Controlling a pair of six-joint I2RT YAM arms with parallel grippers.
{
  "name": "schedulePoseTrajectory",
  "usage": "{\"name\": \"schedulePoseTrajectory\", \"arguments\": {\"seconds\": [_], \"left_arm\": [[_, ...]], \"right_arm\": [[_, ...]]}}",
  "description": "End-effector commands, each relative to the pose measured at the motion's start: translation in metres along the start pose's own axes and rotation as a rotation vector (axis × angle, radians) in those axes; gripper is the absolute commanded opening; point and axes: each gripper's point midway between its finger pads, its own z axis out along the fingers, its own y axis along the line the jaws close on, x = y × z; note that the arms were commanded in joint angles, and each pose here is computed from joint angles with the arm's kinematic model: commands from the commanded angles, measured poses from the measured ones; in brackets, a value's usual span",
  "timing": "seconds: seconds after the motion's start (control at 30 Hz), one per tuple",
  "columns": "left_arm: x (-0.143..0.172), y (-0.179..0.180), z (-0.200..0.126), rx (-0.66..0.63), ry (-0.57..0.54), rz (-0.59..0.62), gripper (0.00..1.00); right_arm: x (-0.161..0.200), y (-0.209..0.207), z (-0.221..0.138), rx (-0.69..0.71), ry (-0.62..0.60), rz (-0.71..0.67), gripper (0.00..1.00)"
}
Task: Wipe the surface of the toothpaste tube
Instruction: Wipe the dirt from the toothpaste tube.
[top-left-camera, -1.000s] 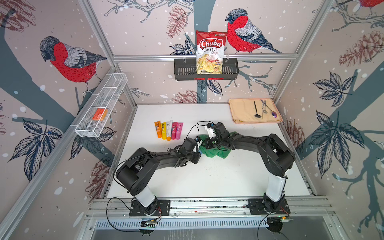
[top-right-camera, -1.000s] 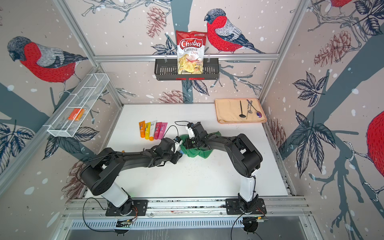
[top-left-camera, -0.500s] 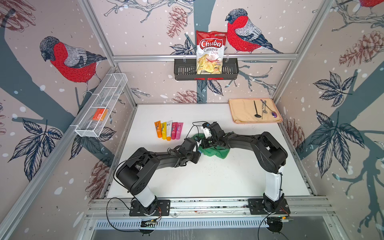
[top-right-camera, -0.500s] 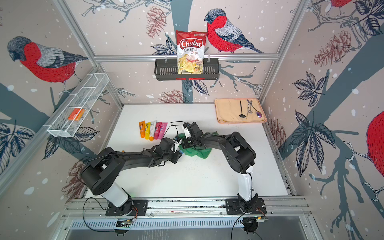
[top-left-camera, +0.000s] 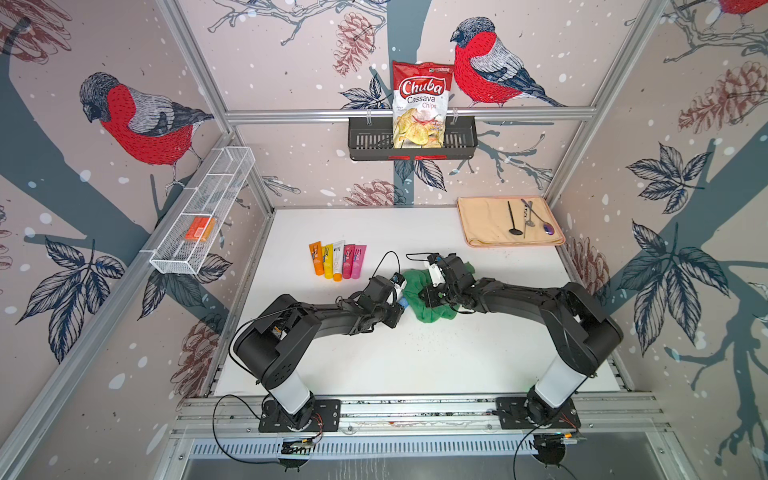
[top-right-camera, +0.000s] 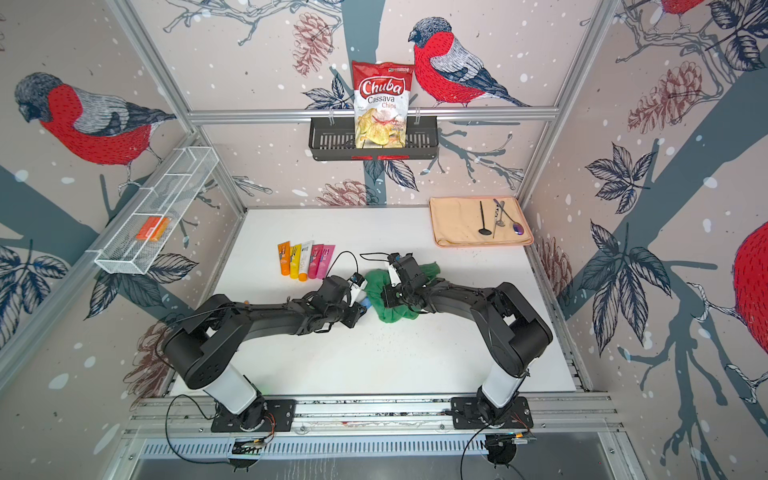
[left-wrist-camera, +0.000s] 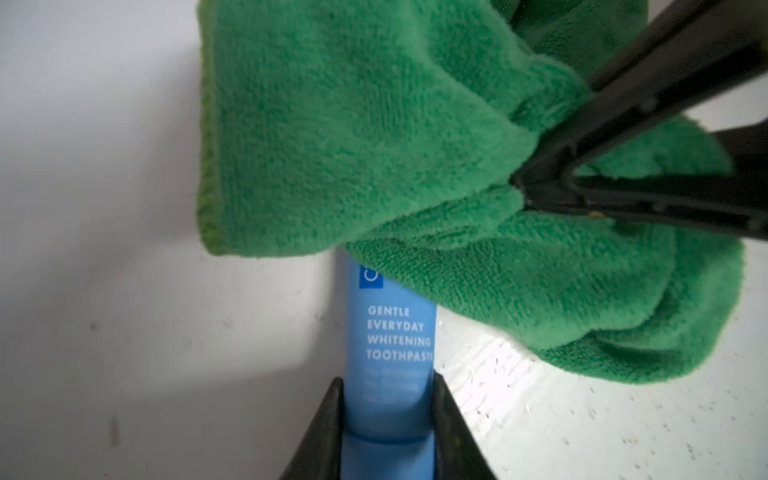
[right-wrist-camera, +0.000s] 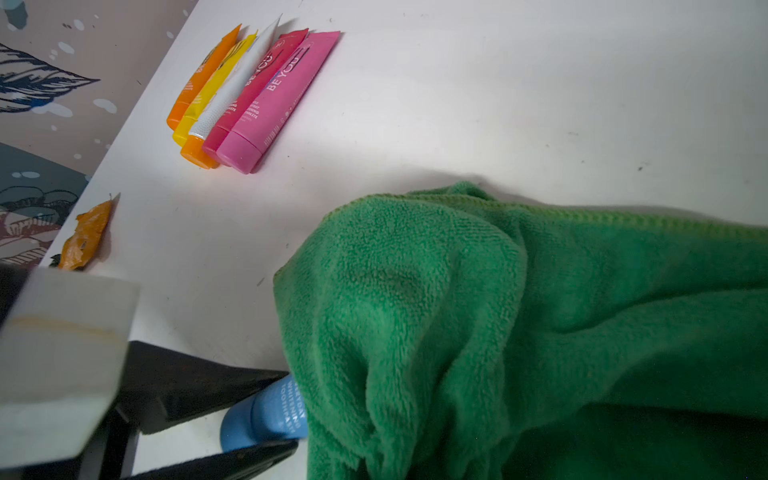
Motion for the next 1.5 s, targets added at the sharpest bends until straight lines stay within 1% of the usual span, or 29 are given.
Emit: {"name": "schedulePoseTrajectory", "arguments": {"seconds": [0.0,0.2,0.33,0.4,0.5,0.73,0.83,0.9,1.0,1.17,1.27,1.47], "left_arm": [[0.005,0.007,0.000,-0.033,0.017,0.008,0.14],[0.005,0.002,-0.001,-0.009,0.010,0.014,0.14],[0.003,0.002,-0.002,-0.004,0.000,0.018,0.14],[0.004,0.003,-0.002,-0.012,0.001,0.019,0.14],[0.002,0.002,-0.002,-0.008,-0.003,0.021,0.14],[0.003,0.000,-0.004,0.002,-0.007,0.026,0.14],[0.003,-0.001,-0.005,0.011,-0.008,0.027,0.14],[0.003,-0.001,-0.005,0.012,-0.007,0.028,0.14],[0.004,-0.002,-0.004,0.015,-0.006,0.028,0.13],[0.005,-0.002,-0.002,0.016,0.001,0.029,0.13],[0.005,-0.002,-0.002,0.015,-0.002,0.029,0.13],[0.003,-0.002,-0.001,0.020,-0.010,0.030,0.13]], "right_arm": [[-0.004,0.011,0.004,-0.051,-0.010,0.010,0.00],[-0.010,0.036,0.025,-0.138,0.013,-0.005,0.00],[0.000,0.043,0.039,-0.169,0.052,-0.003,0.00],[0.008,0.032,0.046,-0.123,0.083,0.007,0.00],[0.015,0.000,0.046,-0.001,0.114,0.034,0.00],[-0.007,-0.053,0.031,0.186,0.105,0.053,0.00],[-0.016,-0.068,0.031,0.208,0.102,0.062,0.00],[-0.020,-0.069,0.033,0.199,0.106,0.059,0.00],[-0.020,-0.053,0.037,0.160,0.111,0.031,0.00],[-0.007,0.010,0.049,-0.030,0.143,-0.037,0.00],[0.003,0.039,0.050,-0.121,0.156,-0.060,0.00],[0.005,0.070,0.039,-0.276,0.132,-0.058,0.00]]}}
